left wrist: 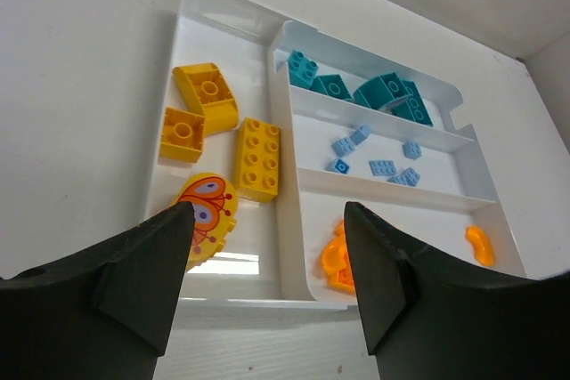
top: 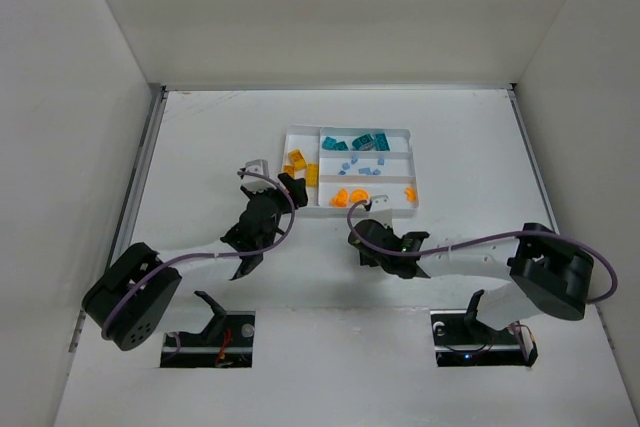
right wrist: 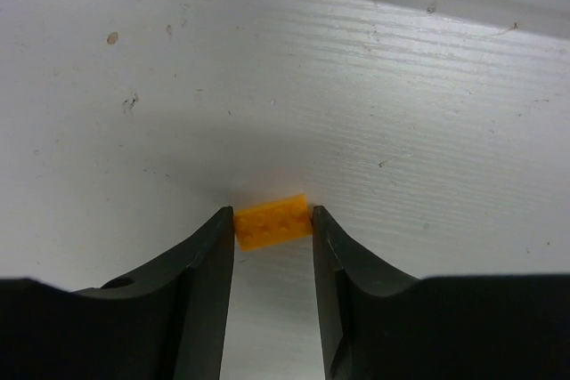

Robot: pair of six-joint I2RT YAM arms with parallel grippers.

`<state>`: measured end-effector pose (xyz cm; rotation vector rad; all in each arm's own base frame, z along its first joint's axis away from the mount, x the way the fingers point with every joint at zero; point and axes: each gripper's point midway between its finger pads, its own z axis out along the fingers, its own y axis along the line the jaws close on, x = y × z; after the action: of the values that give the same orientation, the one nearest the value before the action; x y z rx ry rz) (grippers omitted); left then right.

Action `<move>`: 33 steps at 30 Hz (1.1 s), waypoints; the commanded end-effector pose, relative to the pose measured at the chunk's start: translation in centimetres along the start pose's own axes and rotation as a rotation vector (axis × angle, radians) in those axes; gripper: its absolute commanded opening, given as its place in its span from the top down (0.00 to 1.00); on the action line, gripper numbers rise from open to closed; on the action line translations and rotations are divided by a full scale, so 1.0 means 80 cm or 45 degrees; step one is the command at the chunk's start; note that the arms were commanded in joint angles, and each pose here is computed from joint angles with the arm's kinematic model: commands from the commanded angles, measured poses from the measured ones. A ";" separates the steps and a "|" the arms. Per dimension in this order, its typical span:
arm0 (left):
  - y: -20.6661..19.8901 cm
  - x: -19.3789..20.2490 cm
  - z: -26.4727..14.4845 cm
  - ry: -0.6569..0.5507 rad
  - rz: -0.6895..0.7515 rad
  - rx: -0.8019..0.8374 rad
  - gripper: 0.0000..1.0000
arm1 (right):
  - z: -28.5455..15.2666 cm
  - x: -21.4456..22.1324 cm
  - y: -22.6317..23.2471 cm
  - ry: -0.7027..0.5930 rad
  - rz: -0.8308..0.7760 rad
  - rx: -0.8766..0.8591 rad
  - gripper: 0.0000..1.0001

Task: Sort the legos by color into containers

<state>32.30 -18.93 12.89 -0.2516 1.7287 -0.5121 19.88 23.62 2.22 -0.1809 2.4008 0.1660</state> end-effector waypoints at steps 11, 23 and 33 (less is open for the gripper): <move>0.043 -0.050 -0.013 -0.226 -0.102 -0.181 0.00 | -0.025 -0.155 -0.004 -0.333 0.282 -0.112 0.68; 0.047 -0.044 -0.010 -0.203 -0.091 -0.207 0.00 | 0.000 -0.236 -0.060 -0.506 0.491 -0.012 0.22; 0.059 -0.043 -0.009 -0.214 -0.058 -0.323 0.00 | -0.085 -0.169 -0.133 -0.663 0.627 0.066 0.00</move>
<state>32.25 -13.21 12.48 -0.4554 1.6652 -0.3126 28.92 15.92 16.83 0.3468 1.9037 0.3902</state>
